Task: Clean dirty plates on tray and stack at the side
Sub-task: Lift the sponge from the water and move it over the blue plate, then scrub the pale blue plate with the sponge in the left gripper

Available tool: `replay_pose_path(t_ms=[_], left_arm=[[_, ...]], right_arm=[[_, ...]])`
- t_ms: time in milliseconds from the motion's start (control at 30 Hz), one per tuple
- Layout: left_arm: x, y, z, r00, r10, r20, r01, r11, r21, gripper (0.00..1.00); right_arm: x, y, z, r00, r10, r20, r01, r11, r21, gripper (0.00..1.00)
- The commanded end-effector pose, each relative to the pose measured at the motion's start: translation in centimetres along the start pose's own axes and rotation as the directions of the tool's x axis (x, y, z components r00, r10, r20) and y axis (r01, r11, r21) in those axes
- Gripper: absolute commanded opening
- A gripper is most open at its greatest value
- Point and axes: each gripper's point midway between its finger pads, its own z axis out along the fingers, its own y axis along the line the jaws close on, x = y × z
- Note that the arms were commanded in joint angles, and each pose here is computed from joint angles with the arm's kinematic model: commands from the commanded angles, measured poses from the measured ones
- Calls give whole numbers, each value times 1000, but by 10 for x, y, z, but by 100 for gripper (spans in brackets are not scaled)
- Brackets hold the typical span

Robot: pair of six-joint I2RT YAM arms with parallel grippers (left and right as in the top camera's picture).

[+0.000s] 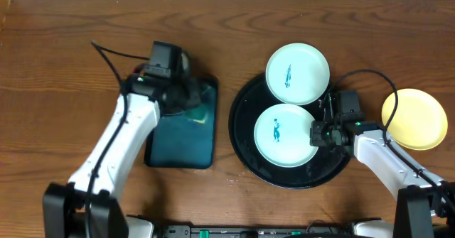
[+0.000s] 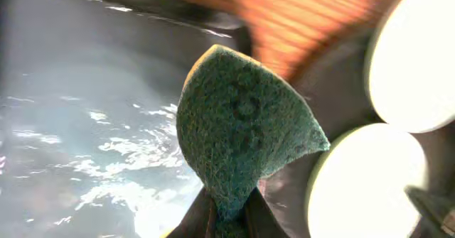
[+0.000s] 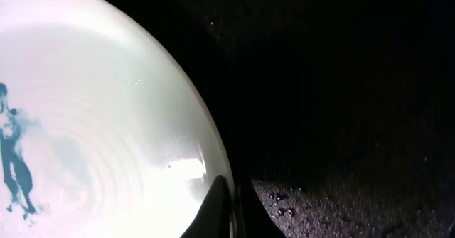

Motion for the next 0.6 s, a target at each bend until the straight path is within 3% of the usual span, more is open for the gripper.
replay_pose_path(t_ms=[0,200,567], left_arm=[[19,-59,1,997,73,-18,-70,990,123,8],[49,-125,28,982,188,5,-185,964,189,8],[111,-190,105,984,141,-106,-106,952,287,8]], right_arm=[[0,2,3,1000,8,-15,-8,1000,-9,1],[2,10,4,1000,-23,-17,23,1000,-20,1],[2,11,5,1000,-25,-18,25,999,-20,1]])
